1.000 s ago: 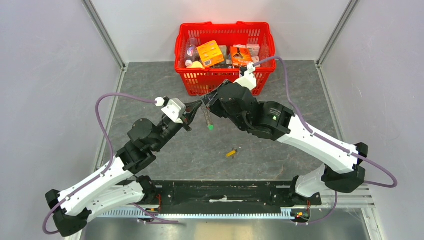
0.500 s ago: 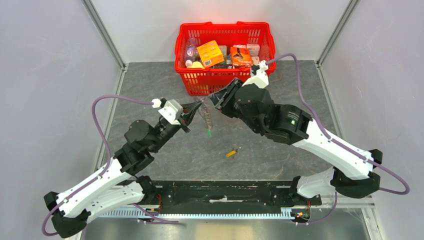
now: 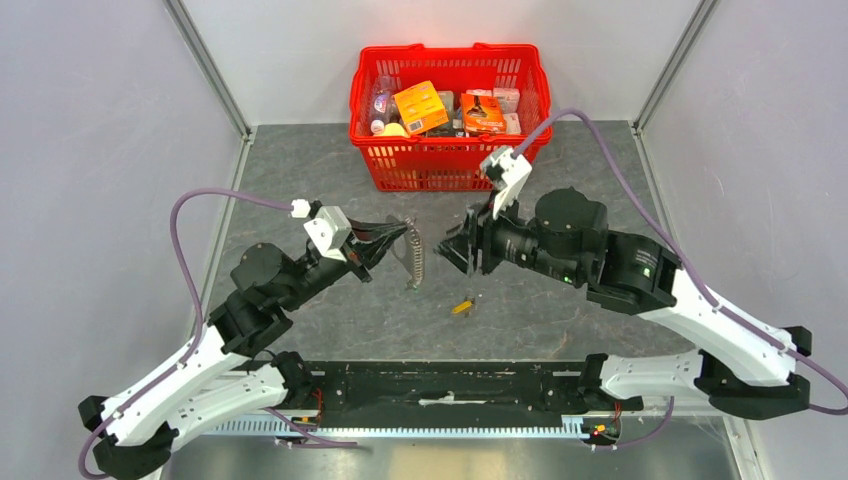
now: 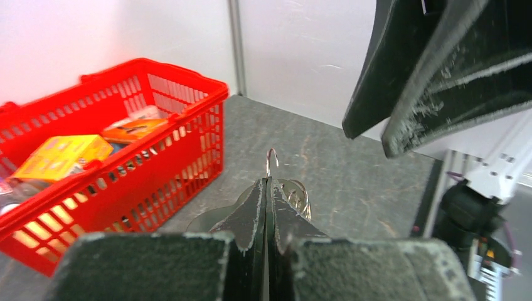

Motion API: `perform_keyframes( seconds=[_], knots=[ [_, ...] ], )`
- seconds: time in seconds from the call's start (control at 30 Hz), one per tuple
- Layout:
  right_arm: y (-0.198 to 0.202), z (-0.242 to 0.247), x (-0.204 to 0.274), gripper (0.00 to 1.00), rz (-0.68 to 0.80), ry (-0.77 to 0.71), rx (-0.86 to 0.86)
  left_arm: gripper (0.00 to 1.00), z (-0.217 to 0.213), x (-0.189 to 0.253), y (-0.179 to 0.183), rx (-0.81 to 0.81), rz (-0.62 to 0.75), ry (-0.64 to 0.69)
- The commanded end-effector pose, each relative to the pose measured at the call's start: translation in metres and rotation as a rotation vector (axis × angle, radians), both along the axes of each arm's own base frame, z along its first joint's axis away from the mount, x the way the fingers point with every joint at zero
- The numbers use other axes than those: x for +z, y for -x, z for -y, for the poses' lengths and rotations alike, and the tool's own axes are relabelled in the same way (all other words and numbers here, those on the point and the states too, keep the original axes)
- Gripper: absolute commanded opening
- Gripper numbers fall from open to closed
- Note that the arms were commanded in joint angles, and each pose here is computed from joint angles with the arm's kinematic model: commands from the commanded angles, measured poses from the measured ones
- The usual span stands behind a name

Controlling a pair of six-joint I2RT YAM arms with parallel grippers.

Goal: Put the keys on the keyring

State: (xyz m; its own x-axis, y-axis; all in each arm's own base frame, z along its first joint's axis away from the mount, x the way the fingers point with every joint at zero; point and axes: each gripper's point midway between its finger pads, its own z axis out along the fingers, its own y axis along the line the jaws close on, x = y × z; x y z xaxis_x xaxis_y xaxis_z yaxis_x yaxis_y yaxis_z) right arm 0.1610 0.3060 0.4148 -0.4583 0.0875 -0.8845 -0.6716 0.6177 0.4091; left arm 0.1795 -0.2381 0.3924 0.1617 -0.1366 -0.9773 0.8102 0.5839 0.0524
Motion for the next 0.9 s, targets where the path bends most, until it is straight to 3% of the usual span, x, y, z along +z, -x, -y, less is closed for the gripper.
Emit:
perform_keyframes(
  seconds=[0.0, 0.37, 0.87],
  knots=[
    [0.045, 0.005, -0.002, 0.53, 0.232, 0.098, 0.350, 0.02, 0.005, 0.022, 0.028, -0.136, -0.084, 0.083],
    [0.075, 0.029, 0.015, 0.58, 0.393, 0.123, 0.513, 0.02, 0.013, 0.027, 0.064, -0.316, -0.242, 0.087],
    [0.073, 0.006, 0.029, 0.56, 0.457, 0.172, 0.609, 0.02, 0.022, 0.028, 0.094, -0.484, -0.361, 0.052]
  ],
)
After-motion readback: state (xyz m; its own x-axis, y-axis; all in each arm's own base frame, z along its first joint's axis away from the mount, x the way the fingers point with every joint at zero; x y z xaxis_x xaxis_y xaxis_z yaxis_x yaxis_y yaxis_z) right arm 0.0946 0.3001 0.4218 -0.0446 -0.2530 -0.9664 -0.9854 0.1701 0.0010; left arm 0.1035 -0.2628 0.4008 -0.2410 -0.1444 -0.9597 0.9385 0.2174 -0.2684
